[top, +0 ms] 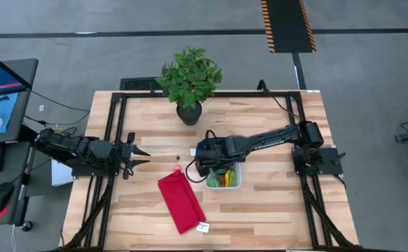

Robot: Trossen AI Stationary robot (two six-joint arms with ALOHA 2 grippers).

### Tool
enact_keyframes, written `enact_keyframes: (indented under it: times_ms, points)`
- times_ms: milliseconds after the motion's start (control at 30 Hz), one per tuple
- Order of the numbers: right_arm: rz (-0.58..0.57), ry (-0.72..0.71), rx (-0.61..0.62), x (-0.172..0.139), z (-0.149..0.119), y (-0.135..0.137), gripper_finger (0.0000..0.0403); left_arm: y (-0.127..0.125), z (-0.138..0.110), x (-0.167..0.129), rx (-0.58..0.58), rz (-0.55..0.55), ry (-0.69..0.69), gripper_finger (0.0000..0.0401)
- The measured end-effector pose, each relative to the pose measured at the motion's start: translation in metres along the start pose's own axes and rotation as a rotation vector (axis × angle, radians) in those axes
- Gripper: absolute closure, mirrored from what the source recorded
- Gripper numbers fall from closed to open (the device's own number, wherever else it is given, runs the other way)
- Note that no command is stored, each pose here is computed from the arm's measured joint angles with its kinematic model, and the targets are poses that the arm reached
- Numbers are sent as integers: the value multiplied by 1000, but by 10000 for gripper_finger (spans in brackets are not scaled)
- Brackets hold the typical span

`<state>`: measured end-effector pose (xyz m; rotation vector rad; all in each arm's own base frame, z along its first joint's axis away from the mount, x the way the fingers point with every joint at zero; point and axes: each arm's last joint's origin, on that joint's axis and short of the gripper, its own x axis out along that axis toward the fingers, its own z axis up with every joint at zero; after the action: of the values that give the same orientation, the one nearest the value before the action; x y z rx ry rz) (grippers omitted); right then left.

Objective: Pick and placing Produce into tupperware
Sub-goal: Put the peach into the bin

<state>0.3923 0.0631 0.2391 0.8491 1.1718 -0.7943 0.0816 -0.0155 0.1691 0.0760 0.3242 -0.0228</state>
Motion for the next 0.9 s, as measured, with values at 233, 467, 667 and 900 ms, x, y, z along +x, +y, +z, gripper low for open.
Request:
enact_keyframes:
  times_ms: [233,467,667,900]
  points:
    - [14,-96,-5,-8,14,-4,344,0,0,0,0,0,0,301]
    - [113,-446,-146,-44,32,7,344,0,0,0,0,0,0,301]
    - [156,-915,-549,-118,-19,28,344,0,0,0,1,0,2,301]
    - [-50,-1196,-640,-151,-88,28,344,0,0,0,1,-1,0,301]
